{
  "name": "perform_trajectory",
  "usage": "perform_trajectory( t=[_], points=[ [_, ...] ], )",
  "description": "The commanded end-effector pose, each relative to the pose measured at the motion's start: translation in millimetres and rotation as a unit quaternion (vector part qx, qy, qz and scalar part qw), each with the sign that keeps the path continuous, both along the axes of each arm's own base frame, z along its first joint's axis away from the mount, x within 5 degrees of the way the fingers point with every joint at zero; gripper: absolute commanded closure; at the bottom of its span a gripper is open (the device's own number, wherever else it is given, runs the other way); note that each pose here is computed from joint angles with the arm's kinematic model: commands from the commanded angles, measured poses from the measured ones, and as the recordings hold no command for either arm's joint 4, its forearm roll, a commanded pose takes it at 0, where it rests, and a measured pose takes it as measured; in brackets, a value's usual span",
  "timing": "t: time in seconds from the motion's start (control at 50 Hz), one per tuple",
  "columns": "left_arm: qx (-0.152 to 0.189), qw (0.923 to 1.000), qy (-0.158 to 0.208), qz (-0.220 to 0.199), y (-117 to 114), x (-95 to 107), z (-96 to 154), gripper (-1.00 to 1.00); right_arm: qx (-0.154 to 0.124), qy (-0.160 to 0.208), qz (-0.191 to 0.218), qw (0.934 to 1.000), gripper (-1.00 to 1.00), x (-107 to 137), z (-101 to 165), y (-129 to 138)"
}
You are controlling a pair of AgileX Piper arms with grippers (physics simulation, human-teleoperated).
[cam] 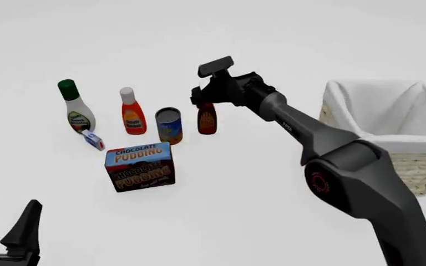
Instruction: Pick the bbq sauce and place it in the basket.
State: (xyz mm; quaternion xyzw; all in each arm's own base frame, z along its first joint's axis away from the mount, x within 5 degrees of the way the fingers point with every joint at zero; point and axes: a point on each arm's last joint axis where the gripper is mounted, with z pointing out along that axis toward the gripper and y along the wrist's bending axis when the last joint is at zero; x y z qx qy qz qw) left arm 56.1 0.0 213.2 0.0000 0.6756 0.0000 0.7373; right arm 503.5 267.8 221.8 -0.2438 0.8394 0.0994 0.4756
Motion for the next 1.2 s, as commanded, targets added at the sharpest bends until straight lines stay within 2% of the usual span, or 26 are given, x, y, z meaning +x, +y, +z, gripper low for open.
perform_trajectory(
  t=[0.02,0.76,0.78,1.2],
  points=[
    [0.000,1.0000,0.000,0.000,0.0,0.0,0.0,-1.00,-0.009,0.018,0.001,0.9998,-1.00,2.6,-19.5,3.5],
    [0.000,1.0000,0.000,0.000,0.0,0.0,0.0,-1.00,-0.019,0.040,-0.003,0.9990,-1.00,7.2,-46.6,1.8],
    [0.000,1.0000,0.000,0.000,0.0,0.0,0.0,-1.00,-0.019,0.039,-0.003,0.9990,1.00,7.1,-46.3,1.7],
    [0.000,1.0000,0.000,0.000,0.0,0.0,0.0,-1.00,-0.019,0.035,-0.001,0.9992,1.00,4.1,-42.1,1.3]
  ],
)
